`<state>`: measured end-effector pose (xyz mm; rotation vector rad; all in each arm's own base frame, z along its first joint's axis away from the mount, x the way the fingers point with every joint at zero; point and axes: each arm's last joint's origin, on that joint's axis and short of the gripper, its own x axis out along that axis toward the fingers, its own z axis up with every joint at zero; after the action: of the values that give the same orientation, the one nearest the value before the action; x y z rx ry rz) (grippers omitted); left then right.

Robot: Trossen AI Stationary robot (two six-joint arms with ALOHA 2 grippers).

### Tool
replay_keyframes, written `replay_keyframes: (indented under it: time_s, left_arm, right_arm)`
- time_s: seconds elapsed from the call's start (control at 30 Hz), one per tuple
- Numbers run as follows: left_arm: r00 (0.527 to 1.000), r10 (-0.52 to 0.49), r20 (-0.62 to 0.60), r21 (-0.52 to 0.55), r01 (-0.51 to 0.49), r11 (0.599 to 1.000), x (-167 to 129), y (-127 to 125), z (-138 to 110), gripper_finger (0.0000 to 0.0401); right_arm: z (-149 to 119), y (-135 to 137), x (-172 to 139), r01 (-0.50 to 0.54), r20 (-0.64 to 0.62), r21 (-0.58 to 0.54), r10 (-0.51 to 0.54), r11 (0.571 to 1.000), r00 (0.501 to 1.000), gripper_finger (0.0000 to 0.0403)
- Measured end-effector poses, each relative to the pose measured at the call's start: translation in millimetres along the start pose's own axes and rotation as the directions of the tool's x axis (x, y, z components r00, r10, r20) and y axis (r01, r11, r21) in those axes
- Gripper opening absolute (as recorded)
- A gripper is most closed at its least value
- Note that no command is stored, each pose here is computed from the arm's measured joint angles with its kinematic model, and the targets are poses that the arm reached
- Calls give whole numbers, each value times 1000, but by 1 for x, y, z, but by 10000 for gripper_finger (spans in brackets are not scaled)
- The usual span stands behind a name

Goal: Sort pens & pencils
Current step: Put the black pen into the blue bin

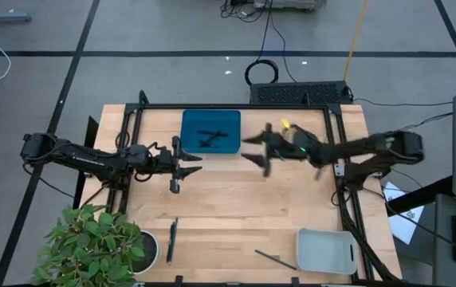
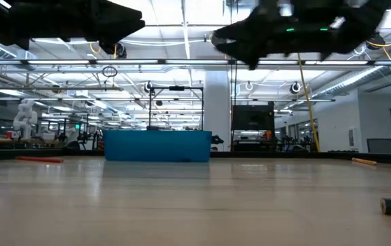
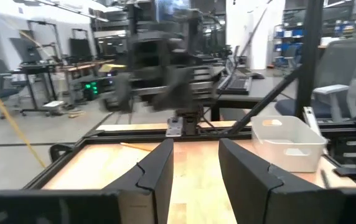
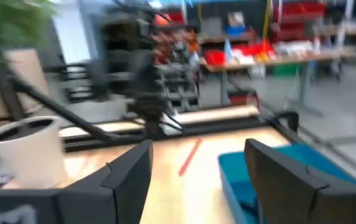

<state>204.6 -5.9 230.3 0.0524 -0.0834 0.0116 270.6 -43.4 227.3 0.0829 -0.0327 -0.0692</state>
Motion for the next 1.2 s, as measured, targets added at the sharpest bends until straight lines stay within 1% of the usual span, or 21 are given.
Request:
replay_keyframes:
  time_s: [0.1, 0.23, 0.33, 0.47, 0.53, 0.63, 0.77, 0.83, 1.07, 1.17, 1.2]
  left_arm:
    - [999, 48, -3, 0, -48, 999, 0, 1, 0, 131]
    - [997, 72, -34, 2, -72, 997, 0, 2, -3, 131]
    - [996, 81, -41, 8, -80, 997, 0, 2, -4, 131]
    - [995, 86, -49, 20, -85, 996, 0, 2, -5, 131]
    - [995, 86, -49, 20, -86, 996, 0, 2, -5, 131]
    - [995, 86, -49, 20, -86, 996, 0, 2, -4, 131]
    - [995, 86, -49, 20, -86, 996, 0, 2, -5, 131]
    - [995, 86, -50, 19, -86, 996, 0, 2, -5, 131]
    - [995, 88, -56, 8, -88, 996, 0, 2, -5, 131]
    - [988, 139, -68, -80, -144, 986, 3, 4, -6, 131]
    - [984, 154, -88, -93, -162, 982, 6, 4, -6, 131]
  right_arm:
    - [-9, 19, -31, -56, 77, -18, 58, 998, 995, 233]
    - [-15, 29, -64, -109, 179, -37, 114, 993, 977, 227]
    - [-16, 30, -81, -119, 245, -46, 126, 992, 961, 226]
    - [-16, 30, -93, -121, 285, -50, 130, 991, 950, 226]
    - [-17, 30, -94, -122, 279, -44, 130, 992, 951, 226]
    - [-21, 30, -92, -117, 236, -48, 125, 992, 964, 226]
    - [-32, 29, -85, -95, 104, -107, 106, 990, 989, 226]
    - [-33, 28, -82, -76, 69, -125, 85, 989, 994, 226]
    - [-32, 28, -81, -74, 66, -115, 82, 991, 994, 226]
    - [-32, 28, -81, -74, 67, -107, 82, 991, 994, 226]
    - [-32, 28, -81, -74, 72, -107, 82, 992, 994, 226]
